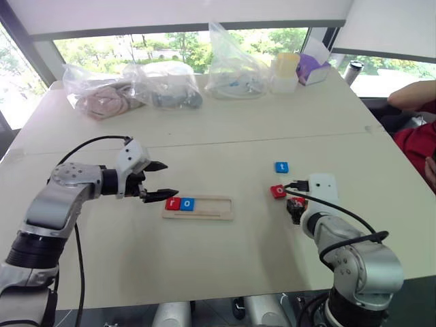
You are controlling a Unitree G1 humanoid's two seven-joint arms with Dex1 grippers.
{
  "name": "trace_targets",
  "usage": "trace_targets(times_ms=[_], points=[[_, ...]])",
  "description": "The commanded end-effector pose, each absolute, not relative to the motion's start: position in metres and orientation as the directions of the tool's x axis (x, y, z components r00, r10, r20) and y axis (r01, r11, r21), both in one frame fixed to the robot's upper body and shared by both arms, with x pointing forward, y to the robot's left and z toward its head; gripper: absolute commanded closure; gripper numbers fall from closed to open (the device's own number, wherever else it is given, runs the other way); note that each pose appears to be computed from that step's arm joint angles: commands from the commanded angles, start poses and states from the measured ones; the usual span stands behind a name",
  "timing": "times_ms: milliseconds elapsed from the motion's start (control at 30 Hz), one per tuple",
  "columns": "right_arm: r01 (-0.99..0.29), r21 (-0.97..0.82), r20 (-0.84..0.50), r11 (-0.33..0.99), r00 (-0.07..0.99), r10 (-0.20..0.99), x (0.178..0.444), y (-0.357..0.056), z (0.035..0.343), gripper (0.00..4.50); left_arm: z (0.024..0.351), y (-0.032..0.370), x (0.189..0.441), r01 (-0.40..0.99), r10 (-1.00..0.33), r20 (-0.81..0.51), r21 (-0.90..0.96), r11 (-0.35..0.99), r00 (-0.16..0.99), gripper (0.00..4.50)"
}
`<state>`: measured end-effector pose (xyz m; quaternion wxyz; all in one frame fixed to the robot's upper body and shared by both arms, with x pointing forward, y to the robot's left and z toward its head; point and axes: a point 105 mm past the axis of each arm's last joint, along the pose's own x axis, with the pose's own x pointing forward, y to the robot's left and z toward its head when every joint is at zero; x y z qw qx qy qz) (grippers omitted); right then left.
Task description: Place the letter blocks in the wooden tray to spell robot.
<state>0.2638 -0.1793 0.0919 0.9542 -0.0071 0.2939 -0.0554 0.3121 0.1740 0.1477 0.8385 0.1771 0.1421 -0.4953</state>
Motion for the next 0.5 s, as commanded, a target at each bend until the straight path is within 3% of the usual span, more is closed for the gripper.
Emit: trace_targets(times_ms=[33, 133, 233, 300, 367, 433, 500], points=[[0.103, -0.079, -0.509, 0.991, 0.851, -0.129, 0.265, -0.186, 0.104, 0.07, 0.153, 0.171, 0.311, 0.881, -0.785, -0.401, 0.184, 0.436, 0.472, 0.00], [0.130, -0.118, -0.431, 0.985, 0.886, -0.168, 0.269, -0.200, 0.123, 0.07, 0.152, 0.173, 0.311, 0.879, -0.783, -0.403, 0.182, 0.440, 0.475, 0.00], [0.027, -0.149, -0.386, 0.989, 0.919, -0.083, 0.276, -0.208, 0.144, 0.07, 0.151, 0.175, 0.312, 0.879, -0.779, -0.410, 0.182, 0.440, 0.475, 0.00], [-0.164, -0.149, -0.330, 0.975, 0.938, 0.107, 0.283, -0.209, 0.173, 0.07, 0.155, 0.179, 0.313, 0.882, -0.784, -0.406, 0.168, 0.440, 0.469, 0.00], [-0.392, -0.187, -0.346, 0.901, 0.885, 0.313, 0.275, -0.212, 0.188, 0.07, 0.162, 0.176, 0.311, 0.898, -0.812, -0.388, 0.130, 0.421, 0.437, 0.00], [-0.611, -0.231, -0.447, 0.757, 0.757, 0.475, 0.260, -0.218, 0.173, 0.07, 0.169, 0.168, 0.300, 0.938, -0.850, -0.401, 0.088, 0.335, 0.342, 0.00], [-0.717, -0.217, -0.522, 0.662, 0.659, 0.542, 0.254, -0.225, 0.154, 0.07, 0.174, 0.165, 0.292, 0.958, -0.867, -0.413, 0.064, 0.278, 0.279, 0.00]])
